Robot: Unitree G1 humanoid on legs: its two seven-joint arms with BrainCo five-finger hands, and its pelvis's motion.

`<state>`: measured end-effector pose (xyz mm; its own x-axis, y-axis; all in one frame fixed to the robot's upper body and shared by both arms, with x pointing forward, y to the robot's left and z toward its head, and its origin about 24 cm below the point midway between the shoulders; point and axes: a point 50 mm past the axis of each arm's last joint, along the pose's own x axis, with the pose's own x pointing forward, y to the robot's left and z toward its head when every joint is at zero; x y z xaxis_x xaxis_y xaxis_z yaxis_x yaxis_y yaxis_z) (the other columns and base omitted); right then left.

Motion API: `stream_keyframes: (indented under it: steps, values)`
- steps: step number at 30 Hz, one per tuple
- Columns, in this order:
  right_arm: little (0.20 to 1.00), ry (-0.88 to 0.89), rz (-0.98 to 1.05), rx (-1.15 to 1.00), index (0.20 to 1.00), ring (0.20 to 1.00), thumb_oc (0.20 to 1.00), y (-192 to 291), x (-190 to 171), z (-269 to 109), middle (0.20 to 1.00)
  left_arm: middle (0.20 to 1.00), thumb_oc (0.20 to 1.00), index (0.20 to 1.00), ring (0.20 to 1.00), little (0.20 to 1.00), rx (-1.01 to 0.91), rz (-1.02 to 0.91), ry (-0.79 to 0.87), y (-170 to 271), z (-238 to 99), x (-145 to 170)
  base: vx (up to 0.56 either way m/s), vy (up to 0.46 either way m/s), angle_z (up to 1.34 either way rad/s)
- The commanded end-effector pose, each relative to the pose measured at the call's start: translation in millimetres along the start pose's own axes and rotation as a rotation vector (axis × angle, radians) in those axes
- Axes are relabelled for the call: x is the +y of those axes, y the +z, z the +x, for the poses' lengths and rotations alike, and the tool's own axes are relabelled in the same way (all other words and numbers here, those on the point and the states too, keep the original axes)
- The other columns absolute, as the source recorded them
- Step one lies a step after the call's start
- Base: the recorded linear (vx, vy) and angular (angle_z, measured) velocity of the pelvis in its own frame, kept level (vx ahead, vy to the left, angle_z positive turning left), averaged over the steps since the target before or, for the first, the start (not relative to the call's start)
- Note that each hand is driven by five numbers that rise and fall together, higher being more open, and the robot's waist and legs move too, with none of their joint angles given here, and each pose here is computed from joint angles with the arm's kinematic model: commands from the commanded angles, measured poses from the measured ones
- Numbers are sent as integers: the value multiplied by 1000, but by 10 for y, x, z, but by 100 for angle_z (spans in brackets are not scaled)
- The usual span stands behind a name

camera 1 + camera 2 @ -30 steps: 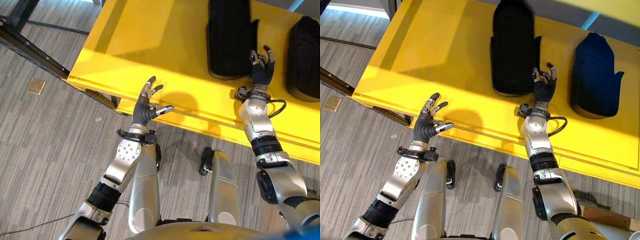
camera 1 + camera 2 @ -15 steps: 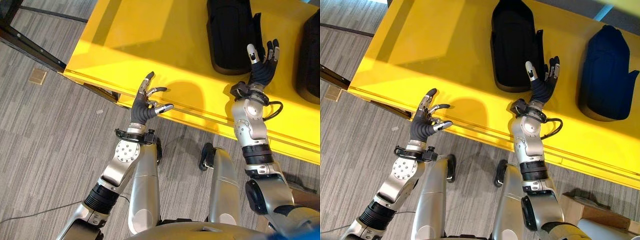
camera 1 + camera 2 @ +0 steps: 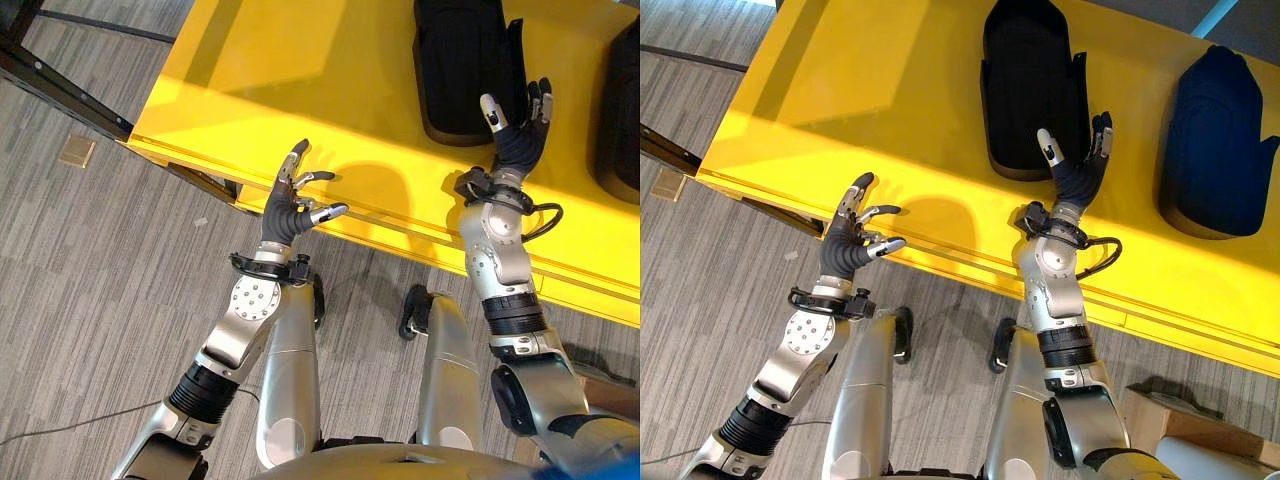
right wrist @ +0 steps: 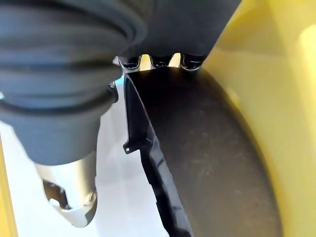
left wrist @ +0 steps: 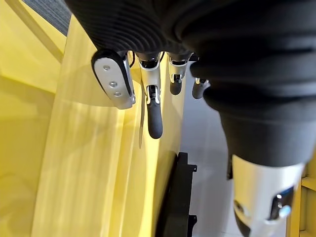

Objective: Move parts from the plastic box to the shelf.

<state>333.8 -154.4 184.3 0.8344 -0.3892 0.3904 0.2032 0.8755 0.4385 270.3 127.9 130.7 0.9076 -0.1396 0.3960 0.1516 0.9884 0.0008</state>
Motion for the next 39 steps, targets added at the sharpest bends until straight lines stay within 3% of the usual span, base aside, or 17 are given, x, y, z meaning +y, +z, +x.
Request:
stream_keyframes:
  steps: [1,22,39]
  values:
    - [1000,77,28,6,1000,1000,1000,-4,93,-115,1000,1000,1000,1000,1000,1000,51,36,1,-76,80,-23,0,0,0]
    - [1000,437,52,101,1000,1000,1000,-164,543,-556,1000,1000,1000,1000,1000,1000,35,74,38,-72,79,44,0,0,0]
    - [1000,292,14,-55,1000,1000,1000,110,229,-485,1000,1000,1000,1000,1000,1000,-39,133,31,72,52,92,0,0,0]
